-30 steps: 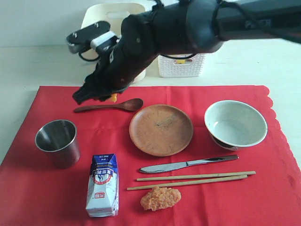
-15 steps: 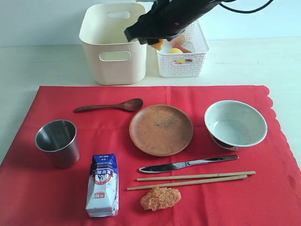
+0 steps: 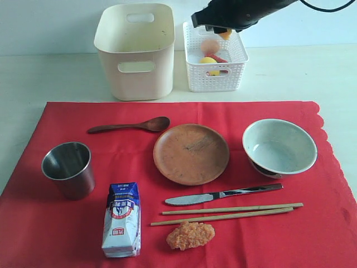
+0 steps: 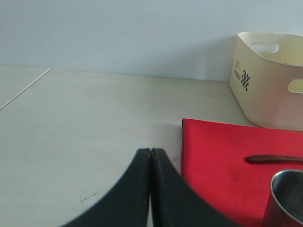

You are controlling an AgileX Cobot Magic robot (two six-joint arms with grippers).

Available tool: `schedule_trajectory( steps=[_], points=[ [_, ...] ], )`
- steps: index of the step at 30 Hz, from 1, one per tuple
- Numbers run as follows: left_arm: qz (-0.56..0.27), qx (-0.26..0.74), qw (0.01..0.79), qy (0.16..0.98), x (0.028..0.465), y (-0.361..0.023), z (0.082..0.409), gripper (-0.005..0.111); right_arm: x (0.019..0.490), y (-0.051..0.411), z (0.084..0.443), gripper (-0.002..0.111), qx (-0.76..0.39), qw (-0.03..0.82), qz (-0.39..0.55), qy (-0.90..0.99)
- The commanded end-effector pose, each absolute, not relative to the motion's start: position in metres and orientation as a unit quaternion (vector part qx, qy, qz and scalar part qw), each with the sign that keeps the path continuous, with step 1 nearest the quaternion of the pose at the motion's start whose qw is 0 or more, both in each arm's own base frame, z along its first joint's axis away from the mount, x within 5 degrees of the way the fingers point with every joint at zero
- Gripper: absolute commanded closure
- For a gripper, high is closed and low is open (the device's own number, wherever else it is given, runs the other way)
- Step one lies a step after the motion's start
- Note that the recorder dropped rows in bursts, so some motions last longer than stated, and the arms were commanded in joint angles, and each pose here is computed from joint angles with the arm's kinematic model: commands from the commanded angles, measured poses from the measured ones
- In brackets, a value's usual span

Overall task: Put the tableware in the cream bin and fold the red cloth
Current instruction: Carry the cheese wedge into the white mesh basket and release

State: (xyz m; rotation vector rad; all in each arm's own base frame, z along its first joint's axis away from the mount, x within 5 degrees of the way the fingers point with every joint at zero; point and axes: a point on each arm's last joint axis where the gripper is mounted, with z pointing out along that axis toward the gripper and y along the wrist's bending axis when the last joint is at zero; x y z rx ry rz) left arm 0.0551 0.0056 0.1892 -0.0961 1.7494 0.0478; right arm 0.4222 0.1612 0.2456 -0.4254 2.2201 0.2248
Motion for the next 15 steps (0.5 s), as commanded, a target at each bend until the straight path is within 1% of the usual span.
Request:
schedule_trajectory(
  steps=[1, 8, 15],
  points=[
    [0.017, -0.042, 0.642, 0.766, 0.055, 0.005, 0.189, 0.104, 0.434, 0.156, 0.237, 0.108, -0.158, 0.448, 0.085, 0.876],
    [0.017, -0.042, 0.642, 0.766, 0.055, 0.005, 0.189, 0.104, 0.452, 0.159, 0.205, 0.108, -0.15, 0.481, 0.084, 0.86],
    [0.017, -0.042, 0.642, 0.766, 0.055, 0.005, 0.189, 0.104, 0.479, 0.164, 0.185, 0.108, -0.137, 0.468, 0.088, 0.868]
  ],
)
